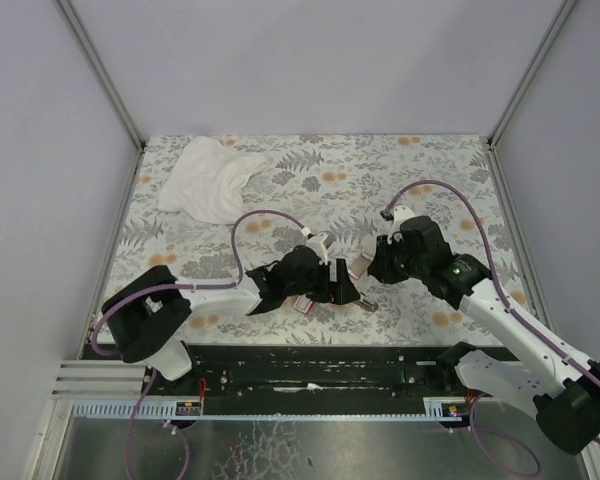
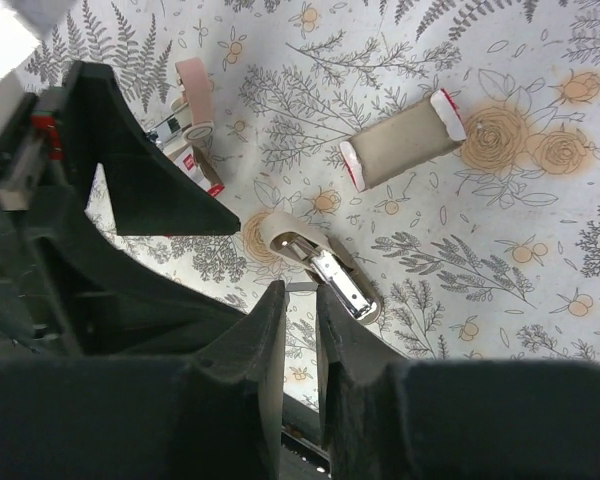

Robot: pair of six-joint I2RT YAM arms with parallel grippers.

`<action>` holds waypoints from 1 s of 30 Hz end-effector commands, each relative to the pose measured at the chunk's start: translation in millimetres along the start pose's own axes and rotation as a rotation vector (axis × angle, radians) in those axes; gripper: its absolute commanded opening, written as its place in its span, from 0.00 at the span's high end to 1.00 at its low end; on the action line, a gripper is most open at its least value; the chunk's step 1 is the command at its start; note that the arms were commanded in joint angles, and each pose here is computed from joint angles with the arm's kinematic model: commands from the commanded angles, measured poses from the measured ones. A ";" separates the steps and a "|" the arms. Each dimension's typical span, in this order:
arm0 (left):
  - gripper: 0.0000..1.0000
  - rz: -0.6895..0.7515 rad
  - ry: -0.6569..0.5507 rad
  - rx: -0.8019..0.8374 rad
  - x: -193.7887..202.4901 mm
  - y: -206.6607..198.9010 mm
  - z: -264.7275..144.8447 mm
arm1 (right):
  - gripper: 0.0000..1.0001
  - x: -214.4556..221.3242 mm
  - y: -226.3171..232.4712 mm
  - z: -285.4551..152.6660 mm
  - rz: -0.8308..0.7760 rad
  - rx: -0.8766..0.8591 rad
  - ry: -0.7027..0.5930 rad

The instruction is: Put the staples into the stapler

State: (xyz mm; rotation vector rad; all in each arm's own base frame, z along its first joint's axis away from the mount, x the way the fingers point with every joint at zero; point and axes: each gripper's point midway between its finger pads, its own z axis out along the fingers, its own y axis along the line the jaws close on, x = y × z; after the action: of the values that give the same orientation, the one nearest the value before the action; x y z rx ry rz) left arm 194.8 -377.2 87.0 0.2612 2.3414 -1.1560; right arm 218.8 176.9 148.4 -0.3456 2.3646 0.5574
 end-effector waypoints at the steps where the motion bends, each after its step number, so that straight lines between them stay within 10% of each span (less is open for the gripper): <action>1: 0.20 0.018 -0.084 0.032 -21.2 -14.1 14.5 | 0.82 -12.5 -5.5 -5.8 -0.014 0.025 -0.076; 30: 0.95 0.283 0.044 -0.048 -0.2 13.4 14.8 | 0.82 13.7 15.6 1.7 -0.038 -0.162 -0.115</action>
State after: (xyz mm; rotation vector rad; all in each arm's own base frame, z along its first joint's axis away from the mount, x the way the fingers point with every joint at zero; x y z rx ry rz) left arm 216.1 -391.4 62.7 0.4139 2.3204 -0.9959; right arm 202.4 174.9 130.5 -0.3806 2.3163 0.6191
